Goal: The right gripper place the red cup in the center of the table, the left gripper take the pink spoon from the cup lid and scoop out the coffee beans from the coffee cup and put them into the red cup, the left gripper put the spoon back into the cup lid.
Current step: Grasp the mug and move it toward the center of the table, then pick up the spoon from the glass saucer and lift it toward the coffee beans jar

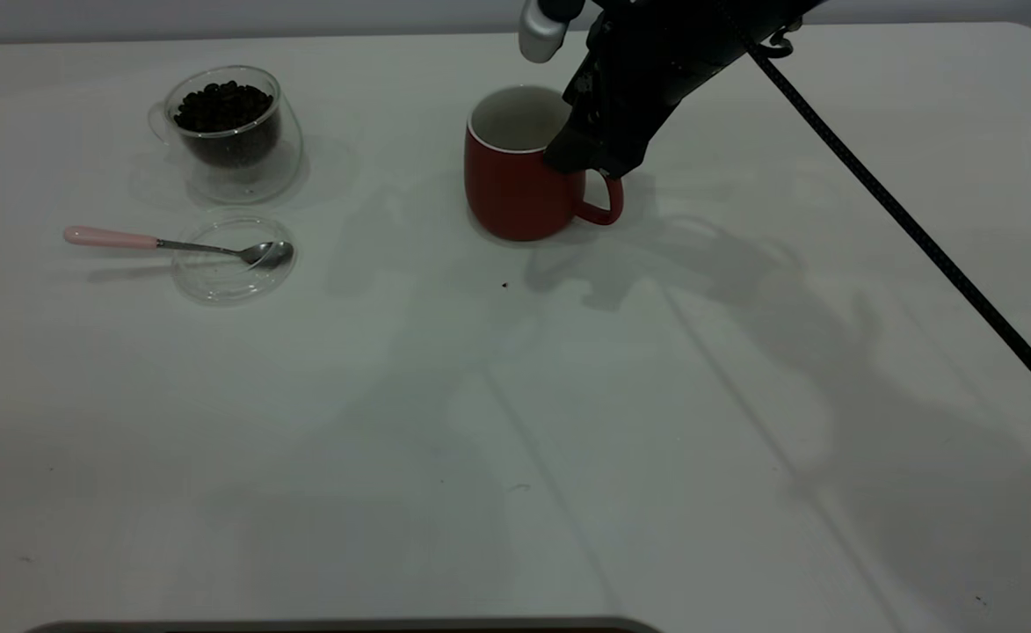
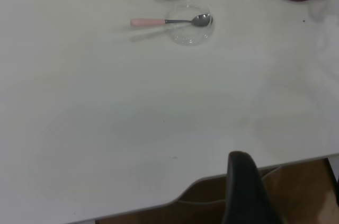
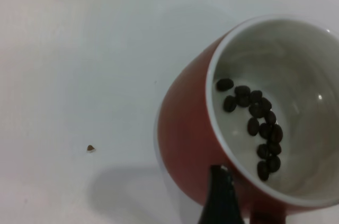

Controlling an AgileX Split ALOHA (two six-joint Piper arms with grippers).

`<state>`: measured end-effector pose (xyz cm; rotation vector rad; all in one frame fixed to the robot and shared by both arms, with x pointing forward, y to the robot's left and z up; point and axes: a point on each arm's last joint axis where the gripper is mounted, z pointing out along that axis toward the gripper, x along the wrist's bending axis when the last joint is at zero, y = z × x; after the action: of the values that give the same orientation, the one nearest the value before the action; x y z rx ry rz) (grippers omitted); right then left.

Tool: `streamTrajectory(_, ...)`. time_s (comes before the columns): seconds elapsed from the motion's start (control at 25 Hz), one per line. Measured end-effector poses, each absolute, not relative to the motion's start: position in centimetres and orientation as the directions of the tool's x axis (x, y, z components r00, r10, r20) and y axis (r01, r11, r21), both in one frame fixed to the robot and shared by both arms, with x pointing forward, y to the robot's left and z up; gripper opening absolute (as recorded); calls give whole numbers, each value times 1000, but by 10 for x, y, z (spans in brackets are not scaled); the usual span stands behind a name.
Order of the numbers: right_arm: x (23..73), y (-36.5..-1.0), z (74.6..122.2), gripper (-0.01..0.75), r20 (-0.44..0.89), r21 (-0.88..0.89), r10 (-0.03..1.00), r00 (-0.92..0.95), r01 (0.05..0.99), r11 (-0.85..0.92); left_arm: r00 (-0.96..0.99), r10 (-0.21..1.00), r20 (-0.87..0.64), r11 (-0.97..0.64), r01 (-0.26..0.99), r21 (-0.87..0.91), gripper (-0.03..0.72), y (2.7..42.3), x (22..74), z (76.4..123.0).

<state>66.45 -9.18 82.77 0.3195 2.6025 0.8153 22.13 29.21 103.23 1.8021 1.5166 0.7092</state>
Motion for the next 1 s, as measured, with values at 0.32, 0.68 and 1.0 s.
streamTrajectory(0.32,661,-84,870,589,-293,658,291,-911,28,752,177,984,-13,-101,621,777,465,292,221,1032)
streamTrajectory(0.68,619,-85,994,589,246,699,522,-817,523,488,178,984,-13,-102,621,777,465,292,221,1032)
streamTrajectory(1.0,546,-167,1068,589,21,207,913,-408,895,396,178,984,-13,-102,621,777,465,292,221,1032)
